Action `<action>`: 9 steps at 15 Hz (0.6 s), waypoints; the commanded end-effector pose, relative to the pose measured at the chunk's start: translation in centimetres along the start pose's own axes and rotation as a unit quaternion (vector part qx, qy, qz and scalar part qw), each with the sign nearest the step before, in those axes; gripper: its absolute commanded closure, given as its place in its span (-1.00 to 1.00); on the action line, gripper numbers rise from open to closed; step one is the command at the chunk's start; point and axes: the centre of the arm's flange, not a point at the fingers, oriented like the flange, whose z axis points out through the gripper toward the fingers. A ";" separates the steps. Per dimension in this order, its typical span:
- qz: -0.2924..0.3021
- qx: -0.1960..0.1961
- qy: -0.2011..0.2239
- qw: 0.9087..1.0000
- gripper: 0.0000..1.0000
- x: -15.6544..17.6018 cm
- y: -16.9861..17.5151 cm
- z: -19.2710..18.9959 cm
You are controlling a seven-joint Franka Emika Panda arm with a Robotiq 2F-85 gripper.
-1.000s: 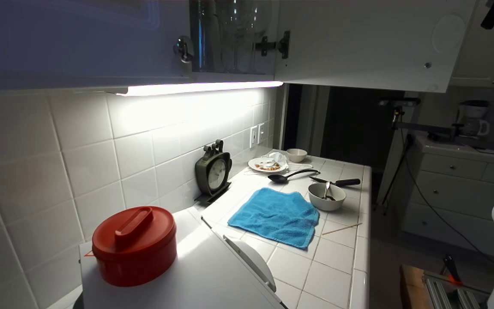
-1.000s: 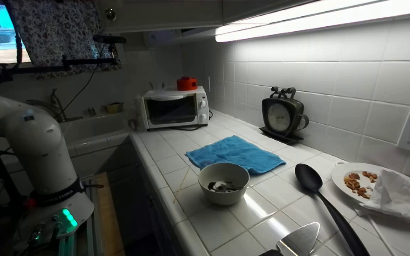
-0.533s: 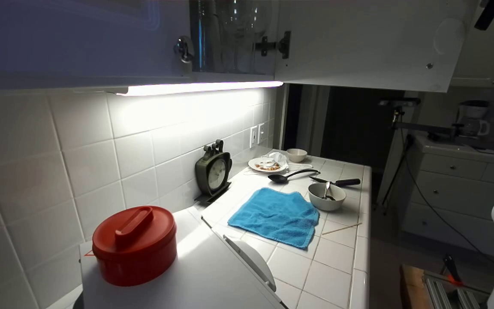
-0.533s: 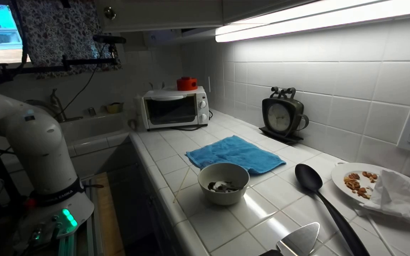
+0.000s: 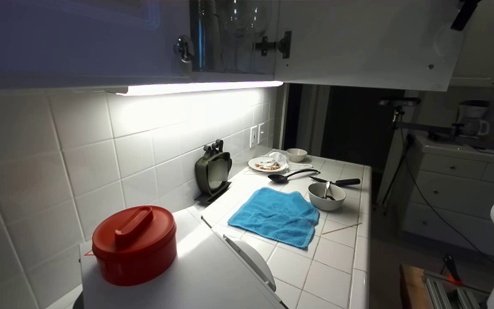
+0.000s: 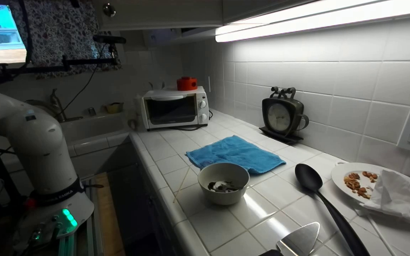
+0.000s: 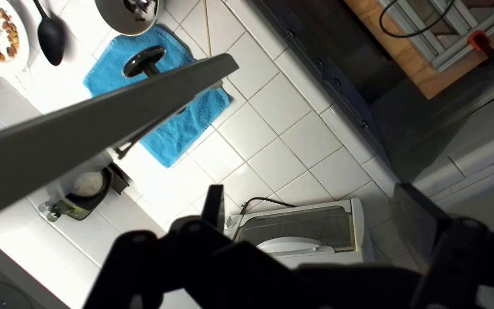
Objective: Open the right door of the cabinet above the light.
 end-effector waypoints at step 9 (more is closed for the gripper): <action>0.018 -0.030 -0.039 0.999 -1.00 -4.4 3.8 0.1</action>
